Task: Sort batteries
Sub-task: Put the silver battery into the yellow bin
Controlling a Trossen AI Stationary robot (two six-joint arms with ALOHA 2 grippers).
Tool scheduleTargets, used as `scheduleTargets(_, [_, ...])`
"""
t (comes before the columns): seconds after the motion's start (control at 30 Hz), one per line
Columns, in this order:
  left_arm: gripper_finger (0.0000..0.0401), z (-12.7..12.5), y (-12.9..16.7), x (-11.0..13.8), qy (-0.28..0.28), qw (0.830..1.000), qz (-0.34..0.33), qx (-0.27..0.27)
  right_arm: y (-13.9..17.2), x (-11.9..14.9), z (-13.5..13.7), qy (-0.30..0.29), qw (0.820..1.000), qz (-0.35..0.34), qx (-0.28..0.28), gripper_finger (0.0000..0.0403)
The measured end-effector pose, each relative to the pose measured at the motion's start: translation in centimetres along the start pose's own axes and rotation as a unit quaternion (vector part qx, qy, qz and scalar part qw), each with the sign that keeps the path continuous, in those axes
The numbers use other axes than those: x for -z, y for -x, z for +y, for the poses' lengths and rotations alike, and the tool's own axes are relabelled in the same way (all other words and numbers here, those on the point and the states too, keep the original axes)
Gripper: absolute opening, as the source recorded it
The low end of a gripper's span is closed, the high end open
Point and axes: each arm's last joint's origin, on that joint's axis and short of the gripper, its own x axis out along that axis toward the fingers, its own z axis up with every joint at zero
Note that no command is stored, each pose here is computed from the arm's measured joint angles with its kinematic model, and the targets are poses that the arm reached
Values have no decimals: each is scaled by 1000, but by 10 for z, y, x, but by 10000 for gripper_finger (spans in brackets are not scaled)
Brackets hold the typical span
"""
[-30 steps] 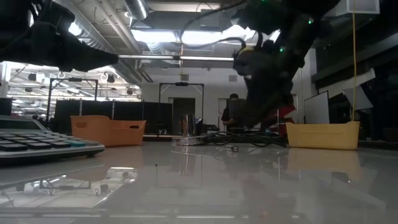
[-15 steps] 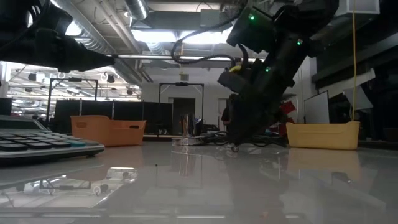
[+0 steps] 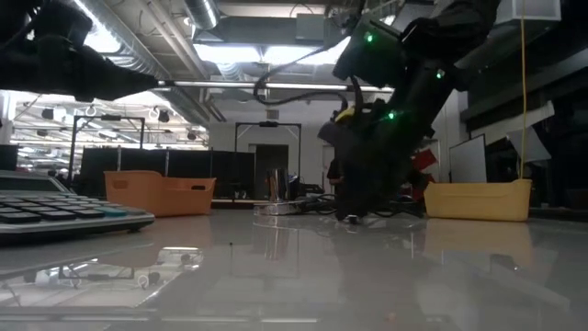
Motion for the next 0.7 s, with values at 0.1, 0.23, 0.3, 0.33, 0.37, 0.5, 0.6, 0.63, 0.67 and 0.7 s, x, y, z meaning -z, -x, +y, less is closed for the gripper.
scheduleTargets(0.1, [130,3,3,-2,-1,1000,-15,-10,-6,2,-1,2,1000,1,9,104])
scheduleTargets(0.23, [130,4,5,-2,-7,1000,-15,-11,-9,4,-1,4,1000,-5,21,104])
scheduleTargets(0.3, [130,4,5,-1,-9,1000,-11,-10,-9,4,-1,5,1000,-7,24,104])
scheduleTargets(0.33, [130,4,5,-1,-8,1000,-11,-10,-9,4,-2,6,1000,-8,26,104])
scheduleTargets(0.37, [130,4,5,-1,-7,1000,-11,-10,-9,4,-2,8,1000,-10,28,103])
scheduleTargets(0.5, [130,4,5,-1,16,1000,-10,-10,-10,4,-2,12,999,-8,31,90])
scheduleTargets(0.6, [130,4,5,-1,48,999,-10,-10,-10,4,-3,24,999,-8,32,66])
scheduleTargets(0.63, [130,3,5,-1,55,998,-10,-9,-10,5,-3,25,999,-8,33,57])
scheduleTargets(0.67, [130,3,5,-1,61,998,-10,-9,-10,5,-3,27,999,-8,33,48])
scheduleTargets(0.7, [130,3,5,-1,65,998,-10,-9,-10,5,-3,33,999,-7,33,39])
